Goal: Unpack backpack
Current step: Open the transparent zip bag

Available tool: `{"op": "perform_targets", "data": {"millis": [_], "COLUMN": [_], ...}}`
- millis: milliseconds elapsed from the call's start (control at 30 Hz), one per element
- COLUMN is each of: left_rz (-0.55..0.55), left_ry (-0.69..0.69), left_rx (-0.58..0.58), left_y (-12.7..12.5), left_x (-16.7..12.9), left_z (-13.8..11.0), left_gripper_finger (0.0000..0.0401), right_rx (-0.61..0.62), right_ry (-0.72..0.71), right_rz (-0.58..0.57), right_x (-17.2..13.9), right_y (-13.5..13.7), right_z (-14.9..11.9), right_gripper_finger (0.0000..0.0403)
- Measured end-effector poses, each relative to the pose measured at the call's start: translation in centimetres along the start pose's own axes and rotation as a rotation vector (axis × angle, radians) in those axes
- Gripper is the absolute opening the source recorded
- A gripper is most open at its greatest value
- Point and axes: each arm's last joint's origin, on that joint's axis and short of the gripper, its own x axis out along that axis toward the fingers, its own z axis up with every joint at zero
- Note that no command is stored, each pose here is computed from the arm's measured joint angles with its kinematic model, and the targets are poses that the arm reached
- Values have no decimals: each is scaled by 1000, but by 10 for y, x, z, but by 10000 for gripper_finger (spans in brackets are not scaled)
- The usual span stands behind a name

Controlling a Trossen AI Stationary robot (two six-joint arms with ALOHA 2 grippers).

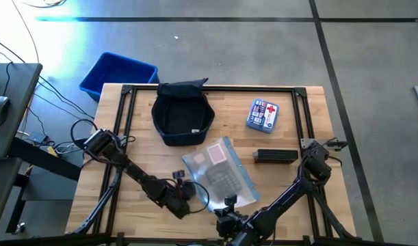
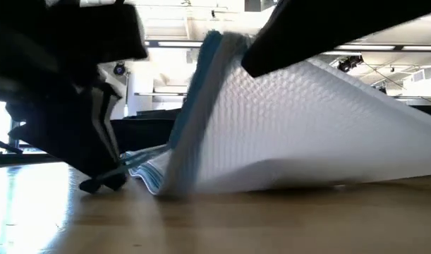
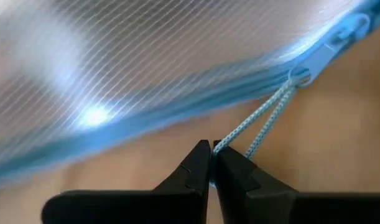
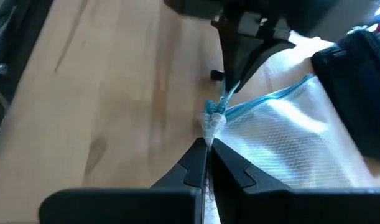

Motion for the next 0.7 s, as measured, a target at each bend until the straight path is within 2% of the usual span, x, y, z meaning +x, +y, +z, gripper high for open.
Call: {"op": "perform_targets", "data": {"millis": [233, 367, 433, 567, 700], "left_rz": [154, 295, 381, 483, 436], "left_ry": [88, 182, 219, 231, 213], "left_rx": [15, 5, -5, -52, -95], "left_y": [17, 34, 42, 46, 36], "left_x": [0, -11, -19, -35, -40], "left_z": [-9, -19, -27, -37, -44], "left_gripper_finger": [0, 0, 0, 0, 0], "right_rx": [-70, -113, -103, -67, 8], "right_ry": [-7, 22, 56, 145, 226], "right_rz": [20, 32, 23, -29, -119], "right_x": [-12, -21, -24, -28, -29], "right_y": [11, 16, 16, 11, 0], "right_z": [-6, -13, -19, -31, -41], "right_gripper_finger": [0, 0, 0, 0, 0]}}
